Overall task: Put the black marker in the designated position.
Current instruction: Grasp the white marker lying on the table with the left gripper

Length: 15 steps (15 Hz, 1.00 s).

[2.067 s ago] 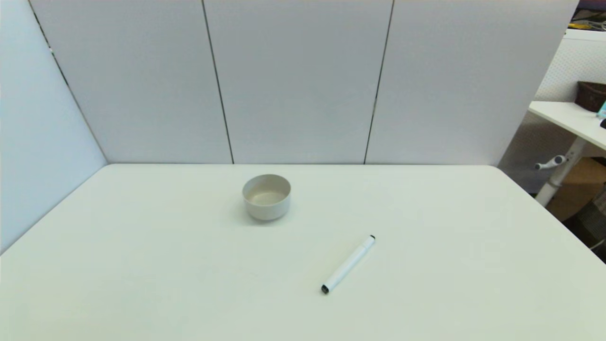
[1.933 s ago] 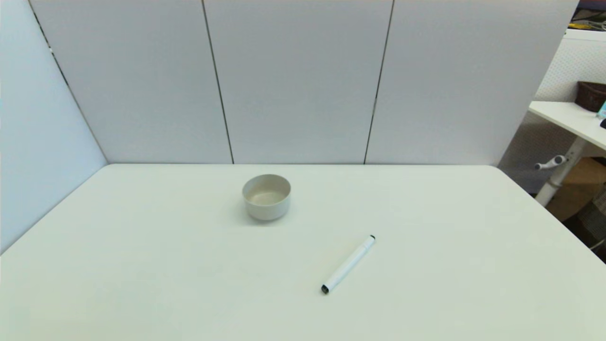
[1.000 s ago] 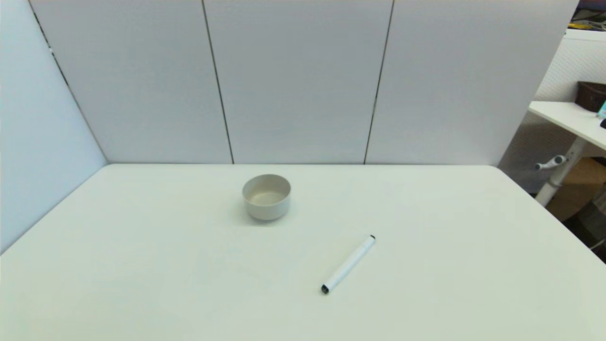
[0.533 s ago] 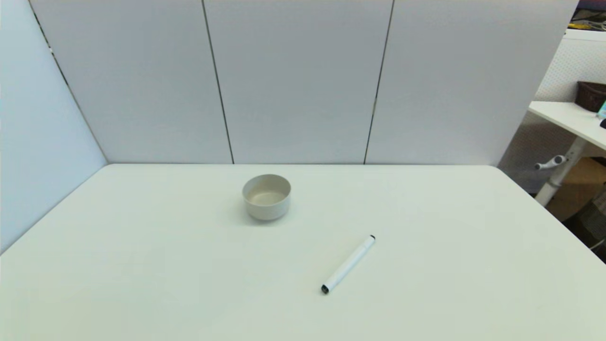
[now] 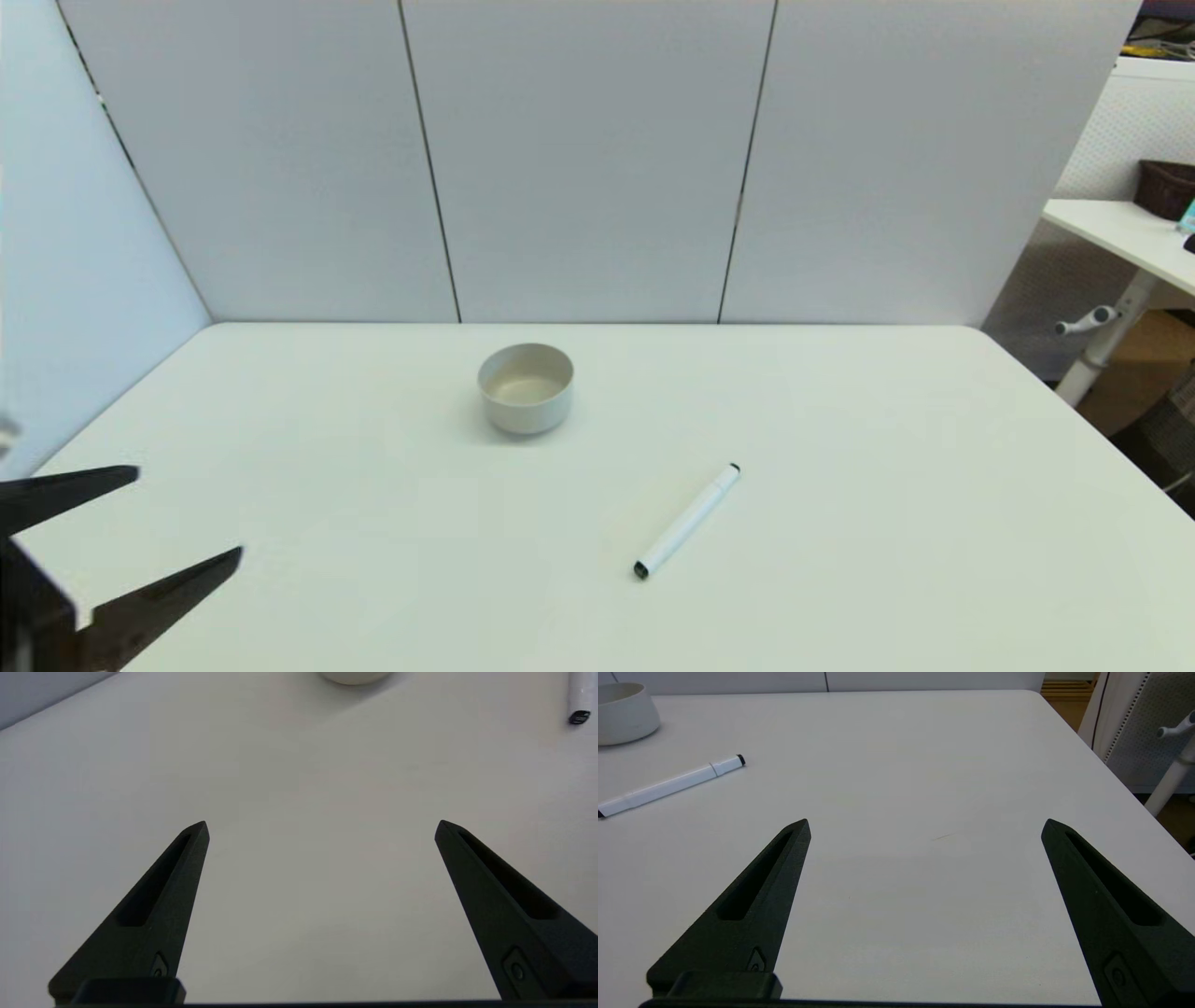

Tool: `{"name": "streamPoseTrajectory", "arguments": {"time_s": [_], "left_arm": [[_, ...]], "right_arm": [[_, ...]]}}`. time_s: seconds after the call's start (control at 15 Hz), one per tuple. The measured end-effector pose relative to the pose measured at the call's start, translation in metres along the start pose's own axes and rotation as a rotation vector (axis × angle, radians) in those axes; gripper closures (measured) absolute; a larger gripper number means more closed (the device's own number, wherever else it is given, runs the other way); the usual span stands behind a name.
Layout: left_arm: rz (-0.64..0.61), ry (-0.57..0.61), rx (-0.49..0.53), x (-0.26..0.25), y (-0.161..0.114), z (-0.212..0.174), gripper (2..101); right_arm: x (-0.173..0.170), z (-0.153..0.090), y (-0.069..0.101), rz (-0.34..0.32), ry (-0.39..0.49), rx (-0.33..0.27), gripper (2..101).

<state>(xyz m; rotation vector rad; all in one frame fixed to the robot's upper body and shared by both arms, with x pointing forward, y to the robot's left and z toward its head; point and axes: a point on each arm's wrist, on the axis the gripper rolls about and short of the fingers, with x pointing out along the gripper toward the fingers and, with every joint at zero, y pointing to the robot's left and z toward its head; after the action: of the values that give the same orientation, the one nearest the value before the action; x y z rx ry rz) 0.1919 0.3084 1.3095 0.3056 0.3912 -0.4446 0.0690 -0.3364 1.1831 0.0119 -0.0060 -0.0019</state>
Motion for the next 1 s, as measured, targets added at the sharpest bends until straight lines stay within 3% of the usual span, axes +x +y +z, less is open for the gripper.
{"name": "streamPoseTrajectory", "arguments": {"time_s": [0.4, 0.67, 1.0], "left_arm": [[-0.239, -0.010, 0.099, 0.131, -0.019, 0.052, 5.4], [-0.379, 0.009, 0.093, 0.191, -0.071, 0.074, 5.4], [-0.373, 0.024, 0.130, 0.218, -0.130, 0.086, 5.4]], "right_arm": [[0.000, 0.000, 0.000, 0.000, 0.000, 0.000, 4.3], [0.000, 0.000, 0.000, 0.000, 0.000, 0.000, 4.3], [0.000, 0.000, 0.000, 0.000, 0.000, 0.000, 4.3]]}}
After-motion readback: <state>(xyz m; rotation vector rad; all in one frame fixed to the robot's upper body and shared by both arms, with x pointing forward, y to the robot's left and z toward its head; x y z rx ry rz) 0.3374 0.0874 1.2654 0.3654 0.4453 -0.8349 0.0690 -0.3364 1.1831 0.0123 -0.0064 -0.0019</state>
